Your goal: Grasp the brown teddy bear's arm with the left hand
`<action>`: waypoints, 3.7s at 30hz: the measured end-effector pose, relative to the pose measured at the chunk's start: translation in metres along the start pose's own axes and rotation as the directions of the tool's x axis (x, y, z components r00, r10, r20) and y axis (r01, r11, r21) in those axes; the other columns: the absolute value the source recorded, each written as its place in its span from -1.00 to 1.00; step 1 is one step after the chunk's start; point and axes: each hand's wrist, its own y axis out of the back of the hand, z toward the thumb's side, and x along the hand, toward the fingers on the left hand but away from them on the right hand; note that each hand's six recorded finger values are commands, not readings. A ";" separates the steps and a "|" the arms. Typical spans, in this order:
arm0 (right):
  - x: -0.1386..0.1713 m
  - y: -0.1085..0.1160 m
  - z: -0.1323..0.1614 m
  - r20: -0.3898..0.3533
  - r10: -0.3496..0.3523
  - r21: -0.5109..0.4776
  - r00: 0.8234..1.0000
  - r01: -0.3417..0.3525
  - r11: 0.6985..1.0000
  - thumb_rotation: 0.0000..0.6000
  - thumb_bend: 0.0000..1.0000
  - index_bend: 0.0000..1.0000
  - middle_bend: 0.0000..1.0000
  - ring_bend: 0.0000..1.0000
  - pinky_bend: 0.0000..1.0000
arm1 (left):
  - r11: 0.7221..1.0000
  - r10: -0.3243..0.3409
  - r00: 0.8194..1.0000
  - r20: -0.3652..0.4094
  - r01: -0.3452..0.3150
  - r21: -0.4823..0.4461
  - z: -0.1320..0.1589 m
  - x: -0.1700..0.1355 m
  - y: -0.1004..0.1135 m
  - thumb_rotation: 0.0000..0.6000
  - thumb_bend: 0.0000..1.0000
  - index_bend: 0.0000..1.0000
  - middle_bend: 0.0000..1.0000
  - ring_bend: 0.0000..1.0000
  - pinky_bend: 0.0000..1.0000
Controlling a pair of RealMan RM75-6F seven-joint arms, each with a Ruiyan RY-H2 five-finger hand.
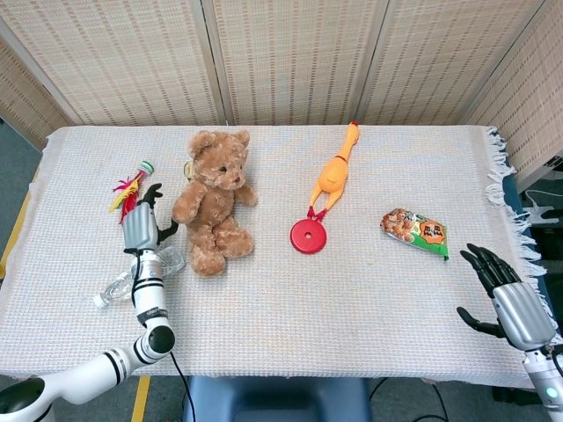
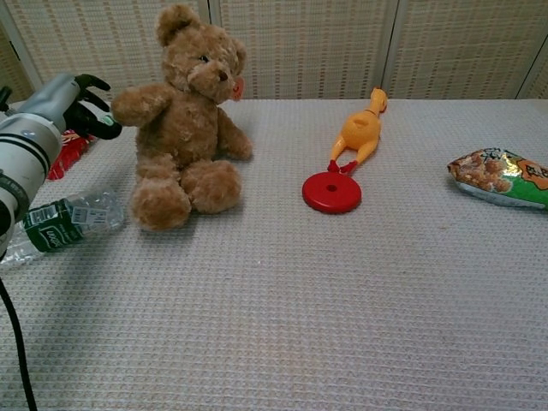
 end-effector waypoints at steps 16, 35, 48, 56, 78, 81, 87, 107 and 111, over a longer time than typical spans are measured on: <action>-0.001 -0.001 0.000 0.002 0.001 0.000 1.000 -0.001 1.000 1.00 -0.70 -1.00 -1.00 -1.00 -0.71 | 0.994 -0.097 0.995 0.021 0.098 -0.048 0.010 -0.020 0.000 1.00 -0.20 -0.73 -0.57 -0.49 -0.16; -0.003 -0.002 0.001 0.001 0.002 -0.007 1.000 -0.002 1.000 1.00 -0.70 -1.00 -1.00 -1.00 -0.71 | 0.945 -0.237 0.972 0.007 0.232 -0.230 0.035 -0.038 -0.007 1.00 -0.22 -0.71 -0.57 -0.48 -0.12; -0.006 -0.006 0.001 0.007 0.020 -0.003 1.000 -0.020 1.000 1.00 -0.69 -1.00 -1.00 -1.00 -0.71 | 0.942 -0.185 0.980 -0.069 0.157 -0.296 0.029 -0.029 -0.011 1.00 -0.16 -0.29 -0.15 -0.25 -0.05; -0.007 -0.009 0.001 0.011 0.033 -0.001 0.999 -0.033 0.999 1.00 -0.70 -1.00 -1.00 -1.00 -0.71 | 0.961 -0.083 0.993 -0.081 0.059 -0.269 0.023 -0.022 -0.008 1.00 0.06 -0.01 0.14 -0.02 0.04; -0.009 -0.012 0.001 0.017 0.049 0.003 0.999 -0.049 0.999 1.00 -0.70 -1.00 -1.00 -1.00 -0.70 | 0.995 0.036 0.998 0.046 -0.032 -0.092 0.021 -0.022 -0.009 1.00 0.06 0.08 0.19 -0.02 0.06; -0.009 -0.012 0.002 0.016 0.049 0.003 0.999 -0.050 0.999 1.00 -0.70 -1.00 -1.00 -1.00 -0.70 | 0.992 0.075 0.995 0.071 -0.068 -0.102 0.020 -0.019 -0.005 1.00 0.06 0.09 0.20 -0.02 0.06; -0.009 -0.013 0.001 0.018 0.051 0.003 0.999 -0.051 0.999 1.00 -0.70 -1.00 -1.00 -1.00 -0.70 | 0.999 -0.028 1.000 0.006 0.028 -0.028 0.010 -0.022 -0.019 1.00 0.06 0.11 0.22 -0.02 0.06; -0.010 -0.015 0.002 0.022 0.057 0.005 0.998 -0.057 0.998 1.00 -0.70 -1.00 -1.00 -1.00 -0.70 | 0.999 -0.053 0.999 -0.002 0.053 -0.008 0.006 -0.024 -0.021 1.00 0.06 0.11 0.21 -0.02 0.07; -0.011 -0.014 0.001 0.025 0.056 0.006 0.998 -0.057 0.998 1.00 -0.70 -1.00 -1.00 -1.00 -0.70 | 0.998 -0.069 0.997 -0.014 0.069 0.004 0.006 -0.025 -0.022 1.00 0.06 0.10 0.20 -0.02 0.07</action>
